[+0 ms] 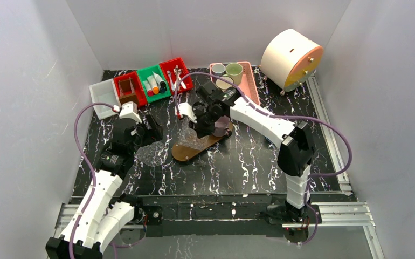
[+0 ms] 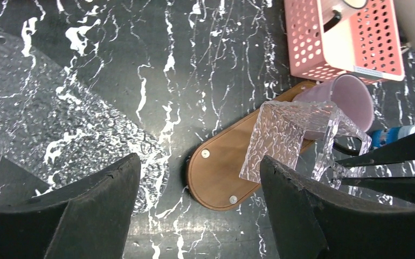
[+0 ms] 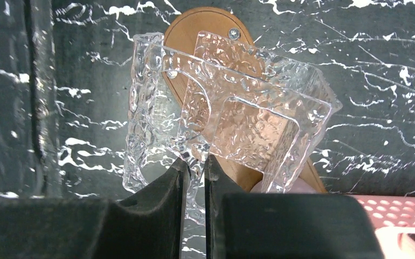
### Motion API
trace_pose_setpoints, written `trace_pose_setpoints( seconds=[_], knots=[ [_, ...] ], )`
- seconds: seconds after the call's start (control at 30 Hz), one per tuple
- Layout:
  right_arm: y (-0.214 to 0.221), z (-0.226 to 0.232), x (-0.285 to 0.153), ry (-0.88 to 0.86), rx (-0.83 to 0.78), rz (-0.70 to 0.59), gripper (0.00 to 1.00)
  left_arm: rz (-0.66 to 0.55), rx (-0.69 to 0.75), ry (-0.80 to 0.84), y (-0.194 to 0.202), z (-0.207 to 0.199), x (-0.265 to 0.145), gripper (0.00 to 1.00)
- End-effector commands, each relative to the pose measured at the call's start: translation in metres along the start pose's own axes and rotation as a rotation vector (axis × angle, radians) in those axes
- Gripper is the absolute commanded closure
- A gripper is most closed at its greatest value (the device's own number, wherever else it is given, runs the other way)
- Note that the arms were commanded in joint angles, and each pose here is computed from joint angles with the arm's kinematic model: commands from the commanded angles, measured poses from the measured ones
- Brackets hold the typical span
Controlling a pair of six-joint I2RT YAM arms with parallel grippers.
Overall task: Prepare toiletry sets of a toothbrush and toothpaste on the tray
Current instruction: Place the toothpaste holder on the tray.
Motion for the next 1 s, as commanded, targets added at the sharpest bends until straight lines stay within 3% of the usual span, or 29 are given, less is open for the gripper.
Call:
trace_pose_setpoints(
  seconds=[0.0,0.17,0.5,0.97],
  knots=[
    [-0.001,-0.004,-0.001,-0.051,-0.197,0.086,0.99,-0.02,0.023,-0.084,-0.001,0.014,-0.003,0.21],
    [0.004,-0.008,0.009,-0.095,-0.269,0.141,0.99,-0.047,0.032,-0.142,-0.001,0.024,-0.003,0.2],
    [0.017,-0.018,0.028,-0.139,-0.268,0.208,0.95,-0.078,0.026,-0.199,-0.003,0.032,-0.005,0.2],
    [0.023,-0.027,0.044,-0.12,-0.292,0.237,0.7,-0.058,-0.009,-0.129,0.003,0.024,0.0,0.2]
  ],
)
Point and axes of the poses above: each gripper's point midway between its finger pads, its own x axis out along the fingers, its own z axis along the line the jaws close on, y = z × x, the point moved 5 cm from there along -x, back along the fingers, and after that the axes turned 10 degrees about -x, right-handed, at the moved point
